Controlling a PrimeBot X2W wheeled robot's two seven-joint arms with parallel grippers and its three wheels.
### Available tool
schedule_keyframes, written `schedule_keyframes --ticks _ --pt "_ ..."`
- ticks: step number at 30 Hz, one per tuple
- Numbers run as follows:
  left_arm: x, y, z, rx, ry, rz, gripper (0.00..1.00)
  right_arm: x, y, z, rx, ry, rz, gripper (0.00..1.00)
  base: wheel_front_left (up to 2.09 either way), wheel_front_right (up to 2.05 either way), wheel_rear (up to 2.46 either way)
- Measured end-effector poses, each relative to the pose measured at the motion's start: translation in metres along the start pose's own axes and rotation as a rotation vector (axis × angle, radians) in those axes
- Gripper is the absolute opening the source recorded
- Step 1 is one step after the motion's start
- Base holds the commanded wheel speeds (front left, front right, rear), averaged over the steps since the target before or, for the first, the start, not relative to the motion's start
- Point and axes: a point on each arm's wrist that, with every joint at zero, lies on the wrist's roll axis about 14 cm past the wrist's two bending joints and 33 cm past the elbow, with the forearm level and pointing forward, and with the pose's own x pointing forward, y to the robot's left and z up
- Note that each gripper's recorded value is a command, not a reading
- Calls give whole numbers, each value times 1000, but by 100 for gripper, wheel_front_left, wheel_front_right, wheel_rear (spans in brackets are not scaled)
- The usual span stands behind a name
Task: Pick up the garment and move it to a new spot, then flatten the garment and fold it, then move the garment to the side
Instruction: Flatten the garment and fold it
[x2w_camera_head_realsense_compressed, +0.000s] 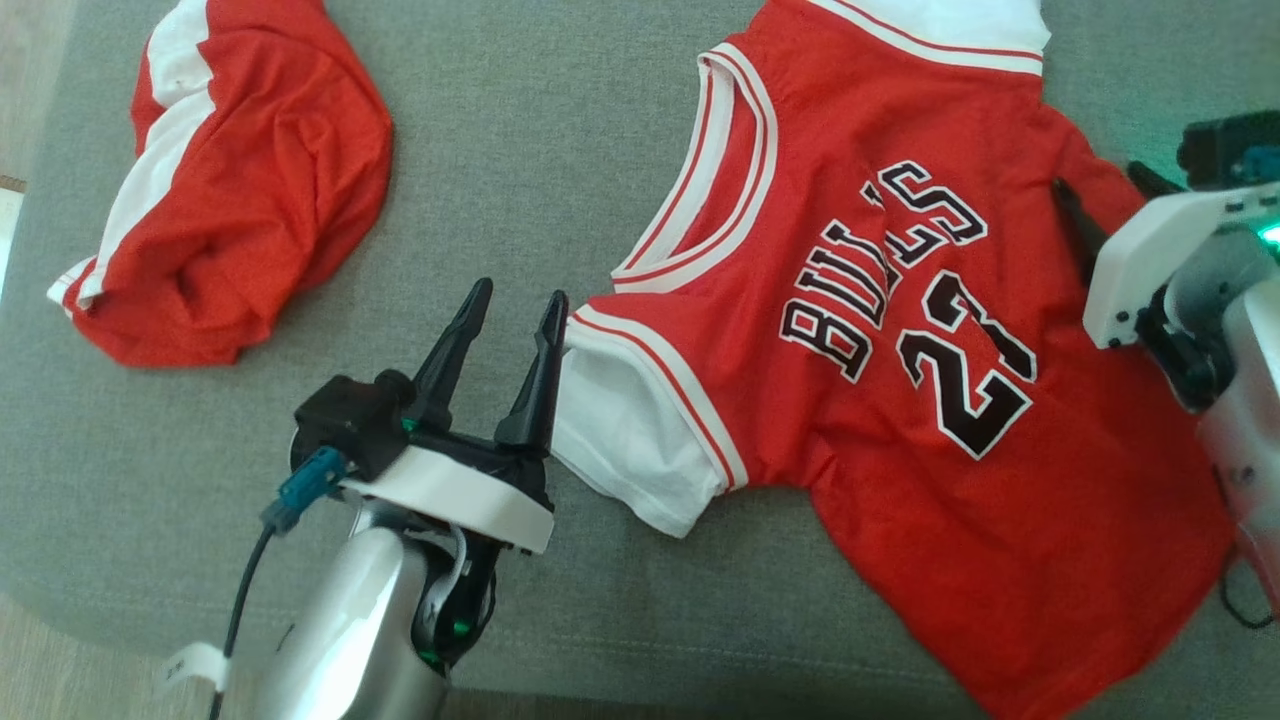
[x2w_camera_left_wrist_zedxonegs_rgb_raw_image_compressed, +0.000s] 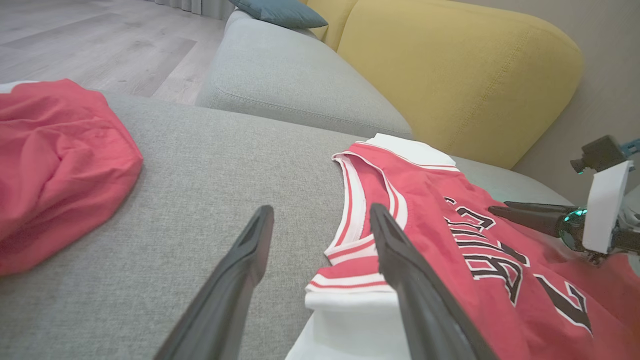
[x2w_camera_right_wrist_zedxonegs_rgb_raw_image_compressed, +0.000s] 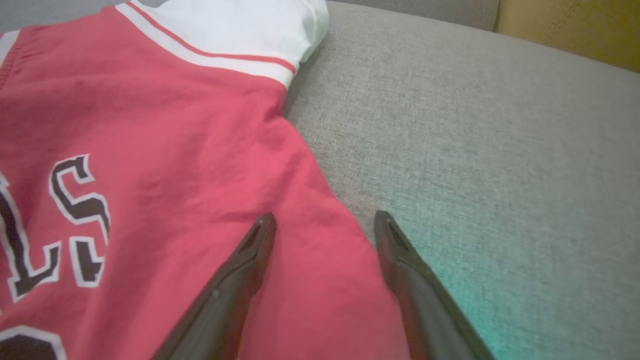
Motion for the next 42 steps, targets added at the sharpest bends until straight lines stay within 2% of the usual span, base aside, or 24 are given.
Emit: schedule_keyframes --ticks 2,4,13,22,24,29,33,34,35,38,42 --pt "1 0 -1 -1 2 -1 100 1 2 0 0 18 13 100 0 0 0" --pt "2 -1 -1 -1 1 -4 100 1 5 0 -6 34 26 0 0 0 0" --pt "5 -2 0 1 -1 -11 100 0 -12 13 -59 1 5 0 0 0 0" --pt "8 6 -2 -4 4 2 100 7 -51 120 -227 -234 -111 0 0 0 0" --pt "8 7 -1 -2 3 5 100 9 -54 128 -251 -246 -123 0 0 0 0" --pt "7 14 -3 -12 11 24 100 21 -56 154 -415 -266 -155 0 0 0 0" --pt "5 20 -5 -15 16 43 100 27 -62 179 -485 -315 -190 0 0 0 0" --pt "5 21 -5 -16 16 47 100 28 -65 185 -484 -331 -198 79 0 0 0" --pt "4 23 -6 -18 17 52 100 27 -66 190 -481 -347 -206 100 0 0 0" --pt "4 23 -3 -15 11 57 100 23 -66 195 -435 -384 -209 100 0 0 0" --pt "6 15 5 -15 -11 36 100 17 -49 186 -375 -414 -174 100 0 0 0"
